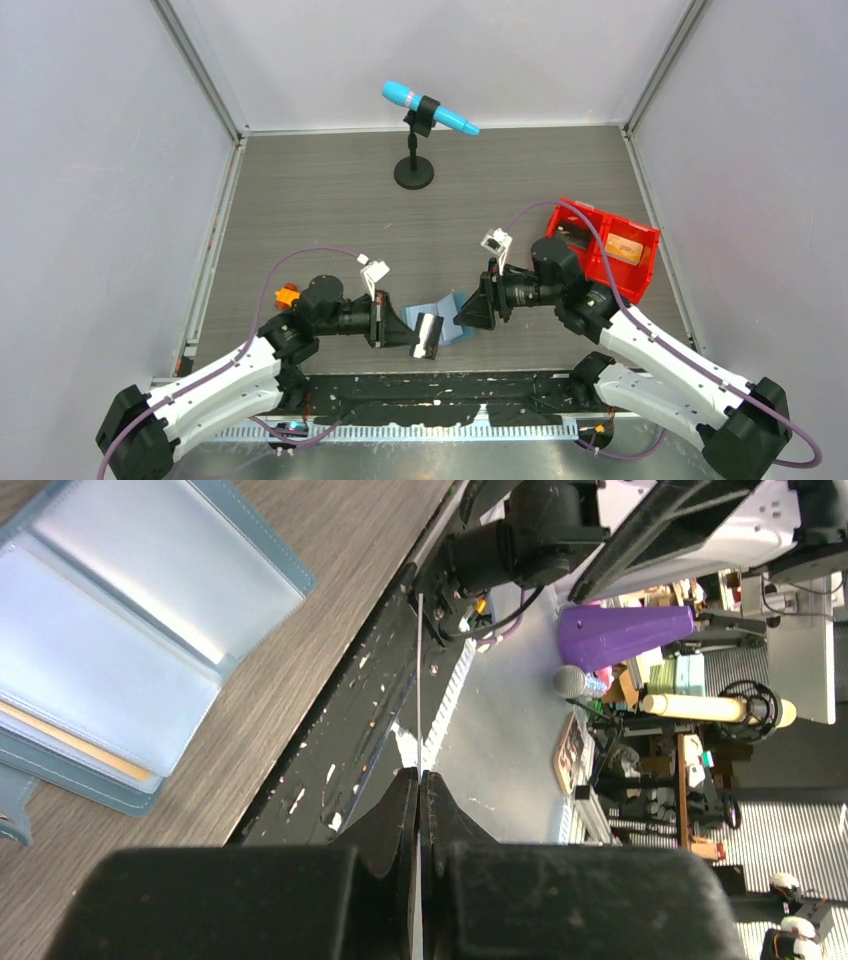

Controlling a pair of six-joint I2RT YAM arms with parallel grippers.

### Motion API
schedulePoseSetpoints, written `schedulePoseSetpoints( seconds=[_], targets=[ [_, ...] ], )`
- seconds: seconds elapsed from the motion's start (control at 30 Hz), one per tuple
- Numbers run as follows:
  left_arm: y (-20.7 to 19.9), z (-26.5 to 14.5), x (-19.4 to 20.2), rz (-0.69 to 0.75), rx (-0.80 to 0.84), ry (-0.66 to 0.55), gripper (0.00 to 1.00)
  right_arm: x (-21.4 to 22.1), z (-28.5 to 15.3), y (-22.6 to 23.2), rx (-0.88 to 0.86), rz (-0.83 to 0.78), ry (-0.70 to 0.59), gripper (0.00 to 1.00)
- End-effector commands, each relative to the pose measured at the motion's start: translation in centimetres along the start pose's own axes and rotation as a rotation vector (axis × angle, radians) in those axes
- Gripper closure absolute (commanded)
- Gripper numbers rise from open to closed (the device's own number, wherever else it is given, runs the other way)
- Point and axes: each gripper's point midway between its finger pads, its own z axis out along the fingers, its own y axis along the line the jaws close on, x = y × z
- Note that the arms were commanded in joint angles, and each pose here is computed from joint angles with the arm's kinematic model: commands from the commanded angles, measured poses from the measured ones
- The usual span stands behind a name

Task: Take the credit cards out of the card holder
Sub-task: Place the credit card in the storage box.

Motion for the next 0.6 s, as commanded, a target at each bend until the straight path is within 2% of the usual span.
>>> schedulePoseSetpoints(
  seconds=[0.0, 0.1, 0.57],
  targets=[
    [-1.6, -0.4, 0.3, 0.064, 0.065, 0.053, 1.0, -0.8, 0.2, 1.5, -0.088, -0.056, 0.029, 0.44],
    [-1.8, -0.3, 0.3, 0.068, 0.071, 0.062, 1.0, -0.5, 0.5, 1.6, -0.118, -0.051, 0.05, 0.48],
    [-2.5, 0.0, 0.5, 0.069, 0.121, 0.095, 1.0, 0.9, 2.7, 0.5, -0.206, -0.023, 0.121, 0.5]
  ],
)
